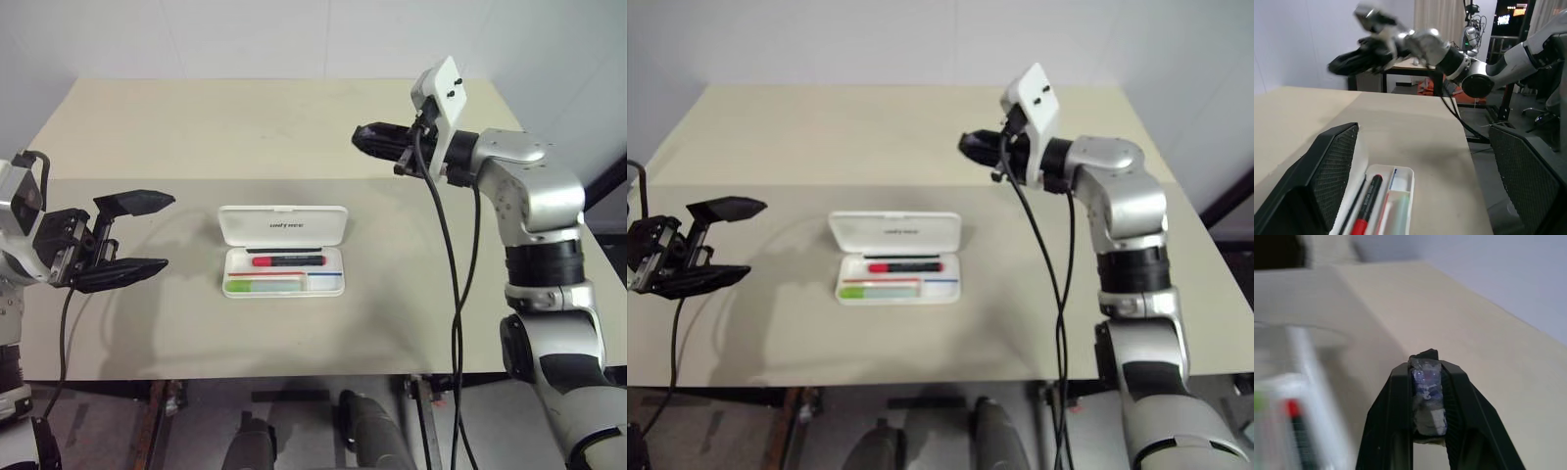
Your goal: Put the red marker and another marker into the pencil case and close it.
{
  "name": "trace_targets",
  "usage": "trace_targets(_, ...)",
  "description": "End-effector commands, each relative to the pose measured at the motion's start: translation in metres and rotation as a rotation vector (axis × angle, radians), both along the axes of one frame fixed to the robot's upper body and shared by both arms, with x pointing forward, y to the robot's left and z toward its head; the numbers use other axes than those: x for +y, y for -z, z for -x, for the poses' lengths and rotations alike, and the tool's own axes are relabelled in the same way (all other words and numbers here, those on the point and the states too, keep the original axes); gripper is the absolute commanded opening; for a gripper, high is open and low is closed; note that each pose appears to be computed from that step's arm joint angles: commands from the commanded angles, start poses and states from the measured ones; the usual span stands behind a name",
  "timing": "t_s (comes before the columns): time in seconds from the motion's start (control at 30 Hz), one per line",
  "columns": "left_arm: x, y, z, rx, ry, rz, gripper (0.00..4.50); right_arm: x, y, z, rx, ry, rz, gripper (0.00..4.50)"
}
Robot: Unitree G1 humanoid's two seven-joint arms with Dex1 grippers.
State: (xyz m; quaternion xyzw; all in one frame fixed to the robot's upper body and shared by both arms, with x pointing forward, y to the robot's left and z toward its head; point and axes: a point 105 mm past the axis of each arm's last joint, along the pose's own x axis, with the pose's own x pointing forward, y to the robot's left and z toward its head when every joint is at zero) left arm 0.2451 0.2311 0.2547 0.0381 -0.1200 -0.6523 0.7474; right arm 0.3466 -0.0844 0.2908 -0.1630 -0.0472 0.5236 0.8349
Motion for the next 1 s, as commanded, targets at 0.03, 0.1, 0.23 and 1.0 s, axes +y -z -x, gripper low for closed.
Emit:
trace_targets(0.03, 0.002, -0.002, 0.008, -0.027, 0.008, -0.001, 4.50, 0.003, 0.040, 0.041, 0.073, -0.148, 0.189, 0.42)
trace_targets(0.1, 0.001, -0.002, 0.008, -0.024, 0.008, 0.004, 4.50, 0.000, 0.058, 0.044, 0.103, -0.143, 0.237, 0.42)
trace_targets(0.23, -0.001, 0.001, 0.009, -0.016, 0.011, 0.002, 4.50, 0.006, 0.071, 0.050, 0.147, -0.167, 0.227, 0.42)
trace_targets(1.0, 0.016, 0.036, 0.020, -0.020, -0.068, -0.084, 4.50, 0.050, 0.130, 0.035, 0.169, -0.165, 0.297, 0.42)
